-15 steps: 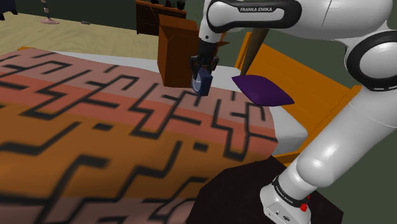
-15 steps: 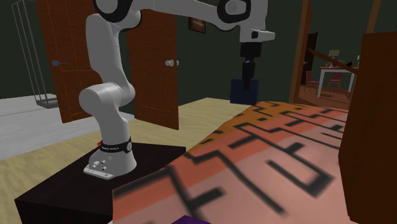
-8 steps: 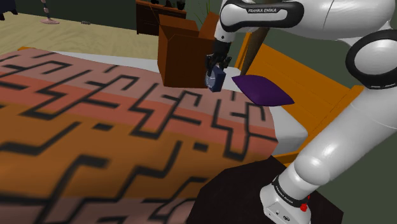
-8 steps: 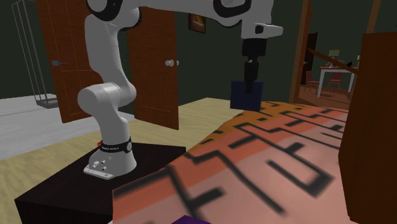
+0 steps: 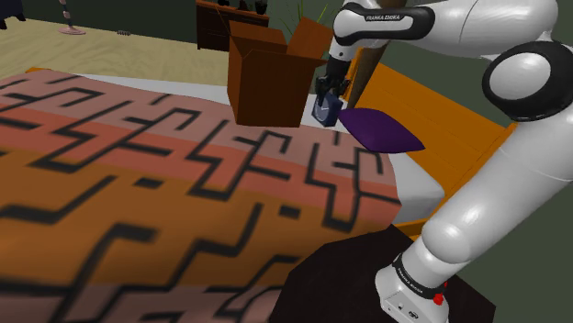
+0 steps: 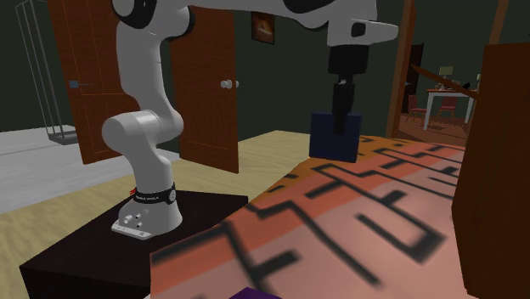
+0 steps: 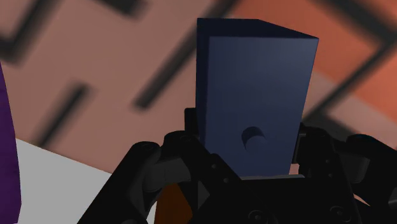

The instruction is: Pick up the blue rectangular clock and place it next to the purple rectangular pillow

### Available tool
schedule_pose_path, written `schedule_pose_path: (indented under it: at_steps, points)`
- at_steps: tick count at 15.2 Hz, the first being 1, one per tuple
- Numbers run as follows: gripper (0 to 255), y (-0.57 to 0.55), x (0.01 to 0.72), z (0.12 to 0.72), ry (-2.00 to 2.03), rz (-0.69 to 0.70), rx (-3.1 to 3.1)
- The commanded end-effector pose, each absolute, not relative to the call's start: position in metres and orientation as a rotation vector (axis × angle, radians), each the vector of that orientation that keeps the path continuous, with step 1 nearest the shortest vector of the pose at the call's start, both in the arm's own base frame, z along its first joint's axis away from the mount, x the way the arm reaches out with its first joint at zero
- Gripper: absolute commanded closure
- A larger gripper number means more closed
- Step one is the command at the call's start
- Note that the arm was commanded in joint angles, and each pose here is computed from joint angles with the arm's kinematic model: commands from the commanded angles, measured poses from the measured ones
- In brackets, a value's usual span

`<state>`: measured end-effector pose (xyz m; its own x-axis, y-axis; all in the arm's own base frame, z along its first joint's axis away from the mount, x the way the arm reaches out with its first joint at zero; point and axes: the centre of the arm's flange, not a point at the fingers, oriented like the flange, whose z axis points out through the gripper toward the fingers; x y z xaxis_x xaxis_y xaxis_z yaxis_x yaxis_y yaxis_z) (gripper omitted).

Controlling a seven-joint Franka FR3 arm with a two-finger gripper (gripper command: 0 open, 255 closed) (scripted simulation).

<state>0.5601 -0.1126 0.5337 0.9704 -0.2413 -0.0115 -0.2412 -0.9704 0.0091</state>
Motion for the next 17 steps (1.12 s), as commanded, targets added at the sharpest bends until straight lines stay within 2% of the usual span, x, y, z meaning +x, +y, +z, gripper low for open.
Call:
schedule_pose_path:
  at_steps: [1,14,17]
  points:
    - [255,-0.139,0.561,0.536,-0.378,-0.019,3.111]
    - [255,-0.316,0.567,0.536,-0.378,-0.019,3.111]
    - [255,-0.316,0.567,0.520,-0.378,-0.019,3.111]
